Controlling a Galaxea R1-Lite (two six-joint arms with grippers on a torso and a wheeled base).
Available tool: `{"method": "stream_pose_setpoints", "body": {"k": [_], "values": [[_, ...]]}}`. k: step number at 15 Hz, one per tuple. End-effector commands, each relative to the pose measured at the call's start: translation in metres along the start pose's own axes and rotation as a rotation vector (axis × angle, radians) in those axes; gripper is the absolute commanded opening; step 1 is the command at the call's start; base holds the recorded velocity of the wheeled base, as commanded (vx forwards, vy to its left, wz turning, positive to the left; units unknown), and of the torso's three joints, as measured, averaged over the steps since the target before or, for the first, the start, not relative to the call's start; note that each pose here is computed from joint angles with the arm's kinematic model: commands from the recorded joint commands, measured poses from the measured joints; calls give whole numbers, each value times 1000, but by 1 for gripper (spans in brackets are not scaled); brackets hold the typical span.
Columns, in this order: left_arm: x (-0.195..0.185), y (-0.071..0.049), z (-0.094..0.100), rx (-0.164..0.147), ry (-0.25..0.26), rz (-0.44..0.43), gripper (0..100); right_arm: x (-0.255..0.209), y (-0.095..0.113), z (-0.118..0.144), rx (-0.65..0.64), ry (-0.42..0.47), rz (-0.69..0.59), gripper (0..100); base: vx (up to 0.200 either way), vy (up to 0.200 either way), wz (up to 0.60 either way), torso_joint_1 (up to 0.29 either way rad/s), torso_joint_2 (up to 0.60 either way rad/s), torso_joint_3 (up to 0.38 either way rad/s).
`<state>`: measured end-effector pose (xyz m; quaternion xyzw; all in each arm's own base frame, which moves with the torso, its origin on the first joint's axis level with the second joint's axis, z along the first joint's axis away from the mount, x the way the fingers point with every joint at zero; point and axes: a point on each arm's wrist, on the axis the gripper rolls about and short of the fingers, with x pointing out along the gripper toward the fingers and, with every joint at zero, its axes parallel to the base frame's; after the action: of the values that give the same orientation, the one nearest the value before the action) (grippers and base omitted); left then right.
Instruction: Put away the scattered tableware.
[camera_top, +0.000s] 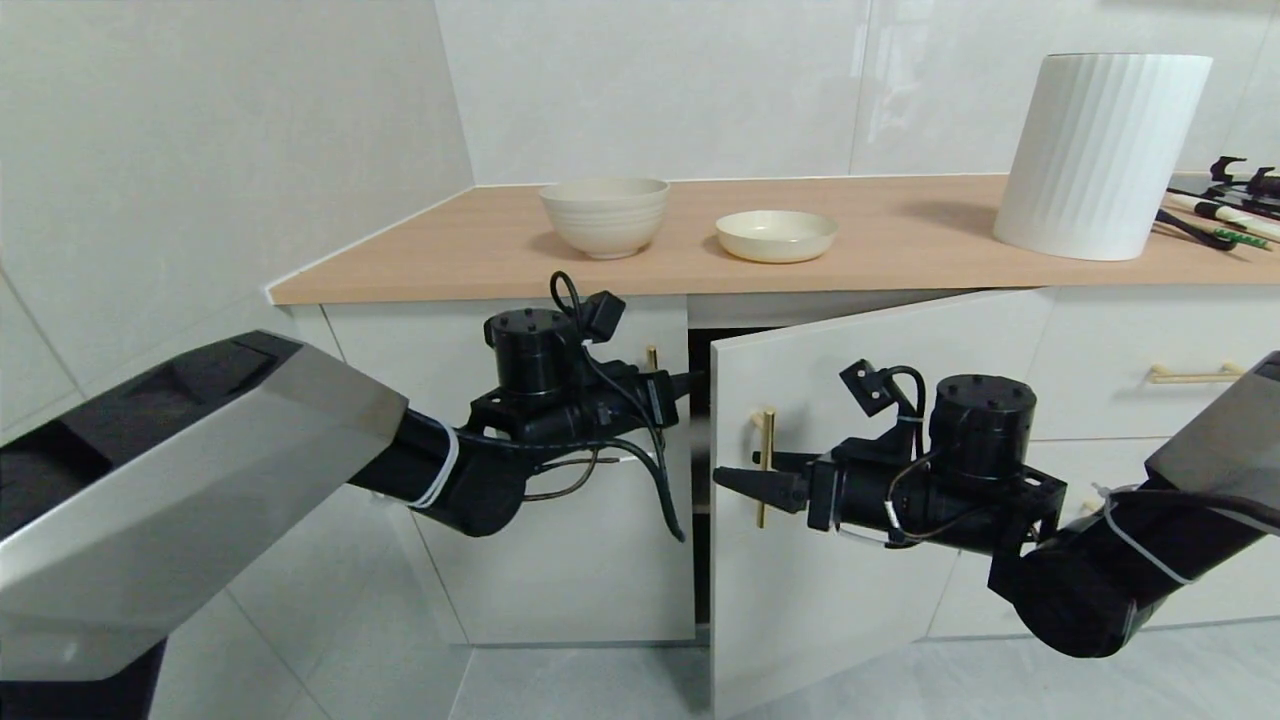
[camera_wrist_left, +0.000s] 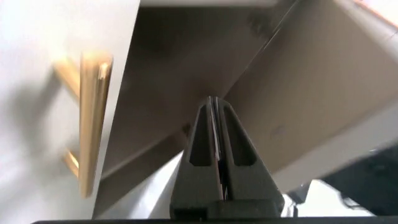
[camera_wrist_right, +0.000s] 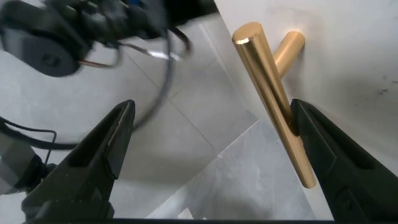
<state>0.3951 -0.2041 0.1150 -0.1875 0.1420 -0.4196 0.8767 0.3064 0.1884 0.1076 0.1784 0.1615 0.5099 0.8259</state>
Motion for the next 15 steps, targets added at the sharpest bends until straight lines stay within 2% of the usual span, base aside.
{"method": "stream_pose_setpoints", "body": {"k": [1, 4, 5, 6, 7, 10, 11, 15], "values": [[12, 6, -13, -7, 20, -6, 0, -1, 1, 0, -3, -3, 3, 100, 0, 0, 0, 0, 0, 0], [27, 6, -19, 19, -13, -41, 0, -3, 1, -2, -9, -11, 8, 100, 0, 0, 0, 0, 0, 0], [36, -1, -31, 88, -48, -87, 0, -2, 1, -1, -10, -12, 9, 100, 0, 0, 0, 0, 0, 0], [38, -4, -40, 142, -54, -102, 0, -2, 1, -1, -10, -13, 7, 100, 0, 0, 0, 0, 0, 0], [38, -7, -40, 154, -55, -107, 0, -3, 2, -1, -11, -15, 8, 100, 0, 0, 0, 0, 0, 0], [33, -9, -40, 161, -58, -109, 0, -4, 1, 1, -26, -37, 13, 100, 0, 0, 0, 0, 0, 0], [32, -11, -37, 174, -75, -116, 0, -6, -1, 2, -26, -42, 5, 100, 0, 0, 0, 0, 0, 0], [32, -12, -35, 180, -82, -118, 0, -21, -15, 10, -35, -86, -45, 100, 0, 0, 0, 0, 0, 0]]}}
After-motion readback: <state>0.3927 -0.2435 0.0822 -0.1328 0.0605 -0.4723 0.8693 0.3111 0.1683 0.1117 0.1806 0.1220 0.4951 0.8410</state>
